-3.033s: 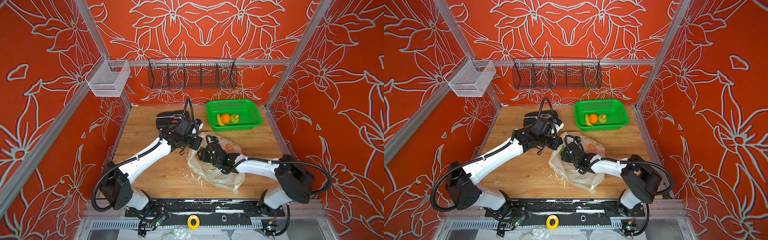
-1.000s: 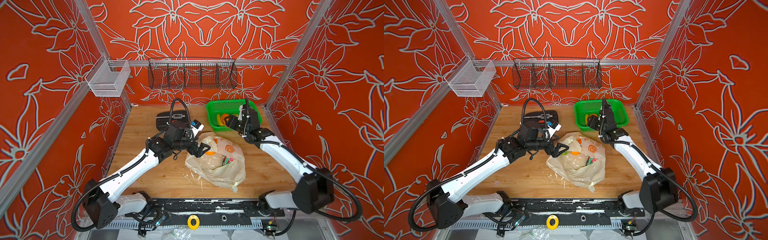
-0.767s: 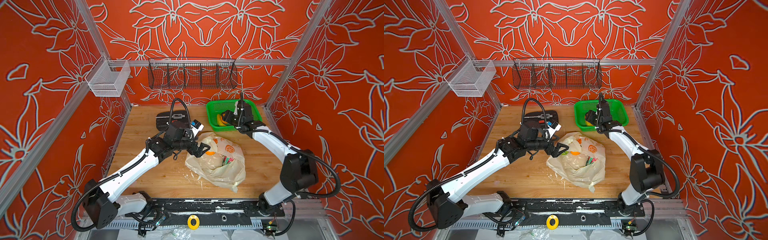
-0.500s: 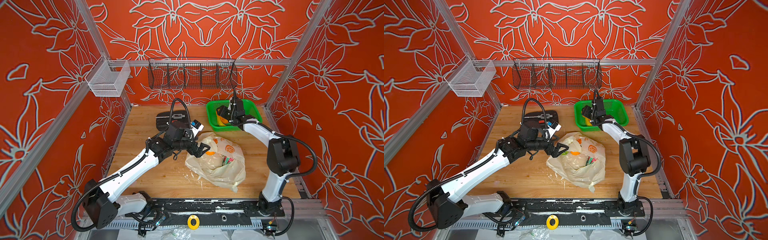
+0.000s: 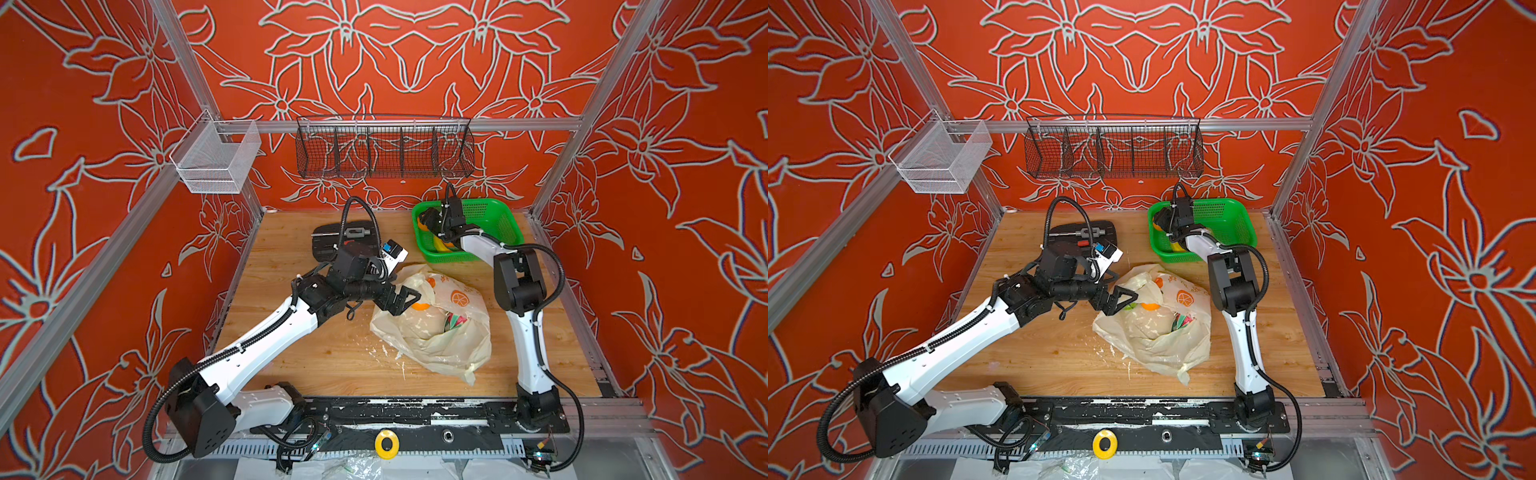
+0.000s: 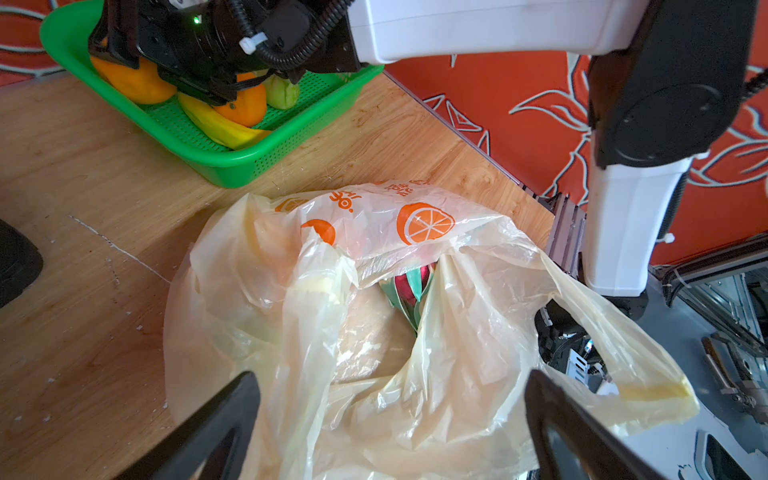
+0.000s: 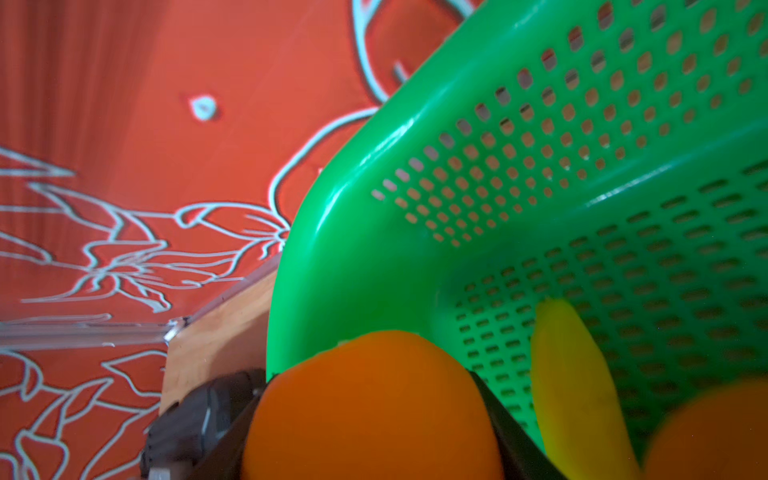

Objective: Untie the knot of the plastic bag and take out the fruit
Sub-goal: 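Lower the orange into the green basket and open the right gripper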

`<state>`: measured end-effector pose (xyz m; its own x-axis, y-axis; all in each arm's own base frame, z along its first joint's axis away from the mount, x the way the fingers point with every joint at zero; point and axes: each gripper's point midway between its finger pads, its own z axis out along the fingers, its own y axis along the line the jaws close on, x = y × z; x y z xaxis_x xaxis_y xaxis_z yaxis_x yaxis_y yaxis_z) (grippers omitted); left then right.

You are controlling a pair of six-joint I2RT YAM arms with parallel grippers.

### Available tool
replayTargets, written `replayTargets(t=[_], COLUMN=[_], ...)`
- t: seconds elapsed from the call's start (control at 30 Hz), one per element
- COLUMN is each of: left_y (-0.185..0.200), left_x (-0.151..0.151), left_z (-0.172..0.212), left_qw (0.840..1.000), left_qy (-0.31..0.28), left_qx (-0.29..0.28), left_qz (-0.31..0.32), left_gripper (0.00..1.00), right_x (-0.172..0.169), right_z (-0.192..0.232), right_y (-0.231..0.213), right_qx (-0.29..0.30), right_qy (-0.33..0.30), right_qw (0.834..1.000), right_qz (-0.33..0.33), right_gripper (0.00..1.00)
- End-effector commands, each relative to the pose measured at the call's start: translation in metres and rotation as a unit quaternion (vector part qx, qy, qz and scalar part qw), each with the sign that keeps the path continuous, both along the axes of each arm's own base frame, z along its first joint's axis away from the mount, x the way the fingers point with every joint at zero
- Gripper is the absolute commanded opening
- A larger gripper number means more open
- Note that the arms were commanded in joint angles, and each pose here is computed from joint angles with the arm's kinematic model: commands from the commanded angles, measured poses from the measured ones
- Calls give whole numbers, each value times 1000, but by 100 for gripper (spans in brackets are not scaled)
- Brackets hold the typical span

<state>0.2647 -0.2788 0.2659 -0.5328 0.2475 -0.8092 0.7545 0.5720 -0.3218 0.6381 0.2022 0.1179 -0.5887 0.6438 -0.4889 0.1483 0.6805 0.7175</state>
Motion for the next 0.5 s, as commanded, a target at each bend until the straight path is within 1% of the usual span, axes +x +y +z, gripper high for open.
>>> replayTargets(t=[0.0,0.1,0.27,0.47], left_y=[-2,-3,-3,-4], left_x=[1,0,-1,0], left_z=[5,6,6,5], left_qw=[1000,1000,1000,1000], left_qy=[-8,-7,-7,-3], left_qx=[-6,-8,-9,-9], left_qz=[-7,-8,-10,-10], left_gripper=[98,98,98,98], right_x=[11,15,19,18], right_z=[-5,-21,-32,-14], right_y=[2,3,3,2], right_qx=[35,52,43,26], right_qy=[23,39,54,42], right_qw=[999,997,997,998], right_qz=[-20,-33,-35,-25], right_gripper=[64,64,68,81])
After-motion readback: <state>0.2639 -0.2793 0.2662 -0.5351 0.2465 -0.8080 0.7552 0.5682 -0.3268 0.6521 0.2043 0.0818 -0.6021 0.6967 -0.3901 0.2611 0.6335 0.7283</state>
